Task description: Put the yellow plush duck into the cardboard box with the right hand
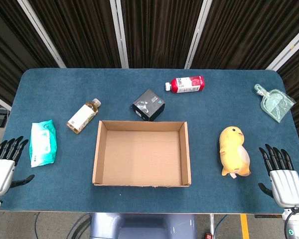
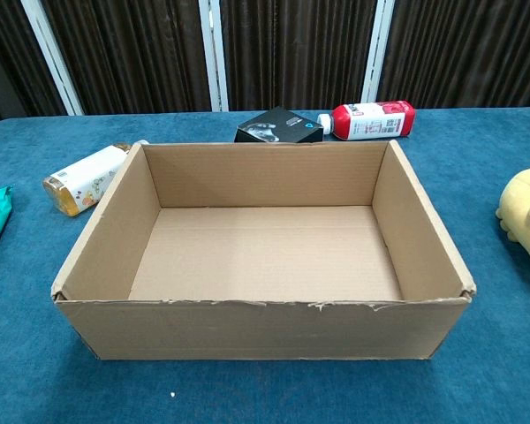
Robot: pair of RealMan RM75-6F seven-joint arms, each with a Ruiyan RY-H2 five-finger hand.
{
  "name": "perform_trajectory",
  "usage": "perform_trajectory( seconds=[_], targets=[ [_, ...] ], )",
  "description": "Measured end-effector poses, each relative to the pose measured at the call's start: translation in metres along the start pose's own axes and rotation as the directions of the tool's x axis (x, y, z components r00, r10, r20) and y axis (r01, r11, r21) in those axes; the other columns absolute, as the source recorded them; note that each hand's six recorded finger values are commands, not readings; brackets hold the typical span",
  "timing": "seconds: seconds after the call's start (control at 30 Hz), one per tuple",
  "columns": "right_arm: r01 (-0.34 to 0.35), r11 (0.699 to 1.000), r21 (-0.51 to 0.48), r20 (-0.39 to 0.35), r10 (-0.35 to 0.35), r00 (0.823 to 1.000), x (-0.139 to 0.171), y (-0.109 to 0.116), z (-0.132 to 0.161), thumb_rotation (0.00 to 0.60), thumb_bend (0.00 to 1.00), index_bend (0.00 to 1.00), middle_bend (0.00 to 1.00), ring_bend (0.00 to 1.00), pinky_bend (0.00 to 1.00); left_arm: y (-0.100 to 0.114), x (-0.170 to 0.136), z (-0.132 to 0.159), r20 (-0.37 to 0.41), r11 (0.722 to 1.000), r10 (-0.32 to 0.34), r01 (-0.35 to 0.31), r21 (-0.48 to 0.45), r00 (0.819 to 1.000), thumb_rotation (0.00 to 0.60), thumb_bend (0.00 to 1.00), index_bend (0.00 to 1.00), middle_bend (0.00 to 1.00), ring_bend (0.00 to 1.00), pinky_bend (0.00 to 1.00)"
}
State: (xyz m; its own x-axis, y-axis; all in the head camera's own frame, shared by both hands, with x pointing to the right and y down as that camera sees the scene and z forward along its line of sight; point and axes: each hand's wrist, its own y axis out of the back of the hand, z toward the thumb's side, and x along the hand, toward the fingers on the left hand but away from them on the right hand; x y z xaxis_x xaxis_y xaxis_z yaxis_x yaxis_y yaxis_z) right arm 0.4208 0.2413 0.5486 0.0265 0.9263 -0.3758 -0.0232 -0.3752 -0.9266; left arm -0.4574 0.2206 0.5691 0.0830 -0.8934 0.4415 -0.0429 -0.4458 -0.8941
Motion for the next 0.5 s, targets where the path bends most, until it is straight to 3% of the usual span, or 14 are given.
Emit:
perform_trajectory(
  seconds=[0.5],
  targets=[
    [-0.027,1.000,-0.003,-0.021,0.027,0.999,-0.0100,-0.0071,-0.0010,0.600,0.00,0.02,0.00,0.00,0.00,0.0039,0.0008,0.0043,0.008,1.000,0.019,-0.019,-0.001,1.000,0.600,0.09,0.09,0.00,0.00,0.00]
  ],
)
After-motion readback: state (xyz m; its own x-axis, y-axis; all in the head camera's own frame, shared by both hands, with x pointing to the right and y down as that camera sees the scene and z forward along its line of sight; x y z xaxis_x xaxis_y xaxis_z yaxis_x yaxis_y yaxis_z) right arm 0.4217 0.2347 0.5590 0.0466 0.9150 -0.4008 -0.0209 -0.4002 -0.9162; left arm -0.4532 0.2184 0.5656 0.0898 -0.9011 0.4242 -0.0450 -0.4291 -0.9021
